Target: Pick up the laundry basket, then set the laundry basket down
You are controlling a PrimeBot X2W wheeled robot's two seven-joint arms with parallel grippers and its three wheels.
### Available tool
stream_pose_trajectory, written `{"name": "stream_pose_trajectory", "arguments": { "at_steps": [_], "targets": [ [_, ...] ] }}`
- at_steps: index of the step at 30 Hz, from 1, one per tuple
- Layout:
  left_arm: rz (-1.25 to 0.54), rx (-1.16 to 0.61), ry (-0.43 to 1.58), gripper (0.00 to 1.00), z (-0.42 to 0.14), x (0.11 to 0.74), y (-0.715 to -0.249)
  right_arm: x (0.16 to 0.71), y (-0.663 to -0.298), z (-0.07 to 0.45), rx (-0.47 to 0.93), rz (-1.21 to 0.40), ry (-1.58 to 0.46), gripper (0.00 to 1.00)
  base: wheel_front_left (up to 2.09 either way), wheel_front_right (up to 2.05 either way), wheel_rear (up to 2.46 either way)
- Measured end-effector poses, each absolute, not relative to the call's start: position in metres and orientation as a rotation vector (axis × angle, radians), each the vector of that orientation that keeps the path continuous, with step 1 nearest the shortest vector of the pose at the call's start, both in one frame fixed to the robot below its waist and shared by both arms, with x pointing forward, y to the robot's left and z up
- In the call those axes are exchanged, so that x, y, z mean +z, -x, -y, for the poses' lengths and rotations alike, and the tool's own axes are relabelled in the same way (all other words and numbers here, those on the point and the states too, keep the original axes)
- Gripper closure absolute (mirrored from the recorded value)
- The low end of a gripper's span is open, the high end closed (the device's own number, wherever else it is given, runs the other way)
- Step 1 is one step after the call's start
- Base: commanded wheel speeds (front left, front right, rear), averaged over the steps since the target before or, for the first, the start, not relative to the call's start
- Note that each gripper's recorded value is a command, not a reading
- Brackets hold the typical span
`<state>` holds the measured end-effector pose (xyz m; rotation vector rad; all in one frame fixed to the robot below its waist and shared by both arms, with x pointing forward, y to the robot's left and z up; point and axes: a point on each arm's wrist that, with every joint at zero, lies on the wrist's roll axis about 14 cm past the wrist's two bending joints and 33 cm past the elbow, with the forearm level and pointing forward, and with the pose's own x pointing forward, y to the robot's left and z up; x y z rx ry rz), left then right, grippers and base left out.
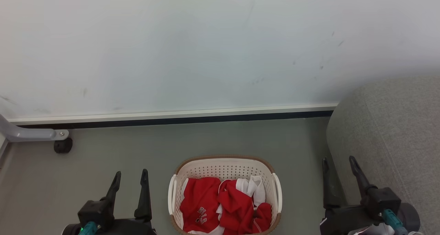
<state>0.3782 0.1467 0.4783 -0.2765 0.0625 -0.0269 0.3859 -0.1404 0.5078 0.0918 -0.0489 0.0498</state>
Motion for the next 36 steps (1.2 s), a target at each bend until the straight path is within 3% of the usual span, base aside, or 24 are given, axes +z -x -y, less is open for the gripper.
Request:
{"name": "stream_pose_trajectory", "arguments": {
  "at_steps": [8,36],
  "targets": [
    [-0.042,-0.063,0.127,0.0,-0.141,0.479,-0.376,0.518,-0.384,0.131,0.08,0.109,0.036,0.0,0.0,0.0,0.0],
    [-0.069,-0.079,0.056,0.0,-0.144,0.485,-0.376,0.514,-0.381,0.141,0.042,0.08,0.067,0.0,0.0,0.0,0.0]
  ]
}}
